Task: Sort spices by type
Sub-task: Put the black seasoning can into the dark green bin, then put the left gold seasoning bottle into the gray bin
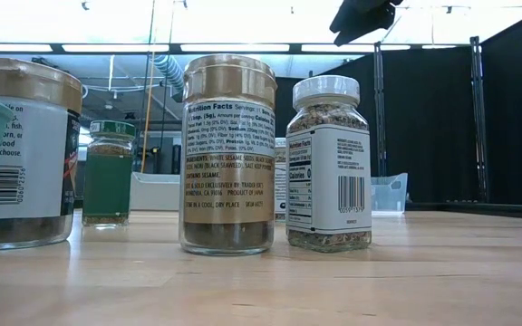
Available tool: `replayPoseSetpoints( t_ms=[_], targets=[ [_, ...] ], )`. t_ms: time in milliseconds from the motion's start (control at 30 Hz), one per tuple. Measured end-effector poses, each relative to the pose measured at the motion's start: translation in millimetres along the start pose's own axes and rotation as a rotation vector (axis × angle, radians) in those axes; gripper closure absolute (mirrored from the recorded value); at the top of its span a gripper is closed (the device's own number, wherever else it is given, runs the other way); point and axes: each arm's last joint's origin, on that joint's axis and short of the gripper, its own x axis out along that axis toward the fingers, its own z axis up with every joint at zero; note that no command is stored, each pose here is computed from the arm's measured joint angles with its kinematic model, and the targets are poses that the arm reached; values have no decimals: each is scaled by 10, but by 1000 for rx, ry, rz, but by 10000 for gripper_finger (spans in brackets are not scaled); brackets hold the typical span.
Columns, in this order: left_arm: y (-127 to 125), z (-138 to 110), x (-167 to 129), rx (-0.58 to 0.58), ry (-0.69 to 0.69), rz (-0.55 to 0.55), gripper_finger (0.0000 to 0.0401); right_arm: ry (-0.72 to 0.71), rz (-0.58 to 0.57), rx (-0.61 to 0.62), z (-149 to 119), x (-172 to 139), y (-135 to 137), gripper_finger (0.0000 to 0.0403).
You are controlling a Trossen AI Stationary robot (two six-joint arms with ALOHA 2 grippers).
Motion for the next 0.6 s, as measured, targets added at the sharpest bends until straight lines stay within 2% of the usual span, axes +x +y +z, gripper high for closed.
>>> replayPoseSetpoints(
  t_ms=[267, 600],
  targets=[
    [0, 0, 0, 4, 1, 0, 208, 0, 0, -12, 0, 0, 0, 154],
    [-32, 57, -73, -19, 2, -26, 196, -9, 2, -19, 9, 0, 2, 149]
  ],
)
